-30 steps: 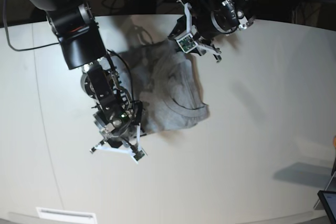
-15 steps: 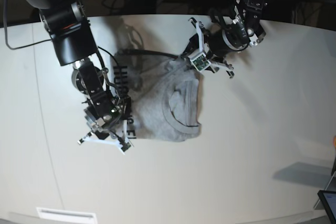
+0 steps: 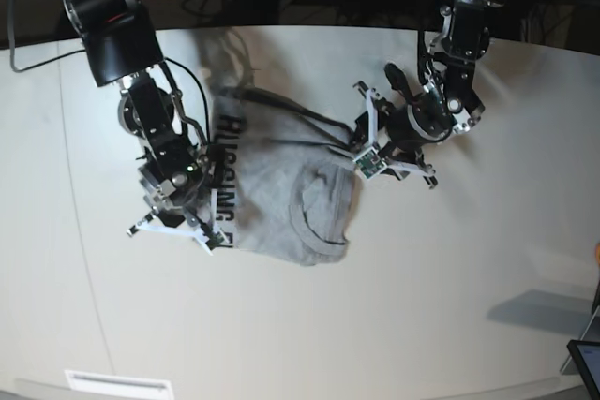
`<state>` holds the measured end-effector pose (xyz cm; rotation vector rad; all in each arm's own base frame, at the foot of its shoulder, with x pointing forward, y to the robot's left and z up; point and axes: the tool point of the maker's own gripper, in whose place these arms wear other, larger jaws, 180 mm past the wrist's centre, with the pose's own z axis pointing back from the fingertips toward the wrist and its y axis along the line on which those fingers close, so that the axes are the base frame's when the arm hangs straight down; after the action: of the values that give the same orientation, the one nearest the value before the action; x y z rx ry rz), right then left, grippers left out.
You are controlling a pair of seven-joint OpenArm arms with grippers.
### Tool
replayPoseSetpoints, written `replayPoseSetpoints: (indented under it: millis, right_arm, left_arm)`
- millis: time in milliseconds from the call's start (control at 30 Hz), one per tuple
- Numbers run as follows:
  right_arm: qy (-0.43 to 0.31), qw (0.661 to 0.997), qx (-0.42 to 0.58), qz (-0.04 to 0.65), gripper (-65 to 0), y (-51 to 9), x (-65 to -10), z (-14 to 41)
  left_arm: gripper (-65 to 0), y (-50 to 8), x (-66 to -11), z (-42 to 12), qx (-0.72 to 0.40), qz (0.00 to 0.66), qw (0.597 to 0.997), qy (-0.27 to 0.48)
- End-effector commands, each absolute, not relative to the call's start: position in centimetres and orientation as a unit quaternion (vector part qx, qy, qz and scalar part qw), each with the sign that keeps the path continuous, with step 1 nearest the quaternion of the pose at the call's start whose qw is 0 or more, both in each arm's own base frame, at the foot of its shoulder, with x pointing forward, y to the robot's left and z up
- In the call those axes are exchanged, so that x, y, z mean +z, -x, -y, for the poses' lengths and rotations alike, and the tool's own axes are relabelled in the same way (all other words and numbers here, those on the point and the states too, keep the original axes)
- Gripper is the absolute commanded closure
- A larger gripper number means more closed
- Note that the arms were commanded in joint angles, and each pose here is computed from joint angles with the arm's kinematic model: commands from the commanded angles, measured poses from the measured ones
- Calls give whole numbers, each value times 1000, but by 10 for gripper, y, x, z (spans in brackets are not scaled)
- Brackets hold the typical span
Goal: Fold the T-shirt properly
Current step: 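Hold the shirt with both grippers and rotate it to square it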
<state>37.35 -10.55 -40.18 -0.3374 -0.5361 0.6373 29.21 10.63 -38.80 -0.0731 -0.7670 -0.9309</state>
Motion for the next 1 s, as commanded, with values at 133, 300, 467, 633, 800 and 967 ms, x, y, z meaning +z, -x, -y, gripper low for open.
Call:
replayPoseSetpoints:
  millis: [133, 300, 467, 633, 800, 967]
  right_arm:
    - [184, 891, 302, 286, -65, -385, -378, 116]
    - [191, 887, 300, 293, -65, -389, -372, 121]
    - [192, 886, 300, 296, -65, -392, -369, 121]
    - [192, 885, 300, 299, -65, -394, -368, 120]
    - [190, 885, 300, 302, -65, -395, -366, 118]
    - [169, 889, 309, 292, -65, -383, -377, 102]
  left_arm:
    - [-230, -298, -359, -98, -442, 401, 801, 29]
    - [-230, -278, -351, -109, -468, 386, 795, -10]
    - [-230, -254, -350, -119, -485, 367, 792, -44]
    - [-230, -223, -371, -109, -491, 337, 803, -15]
    - [-230, -218, -376, -95, -487, 337, 806, 3]
    - [-230, -243, -366, -96, -481, 358, 800, -11]
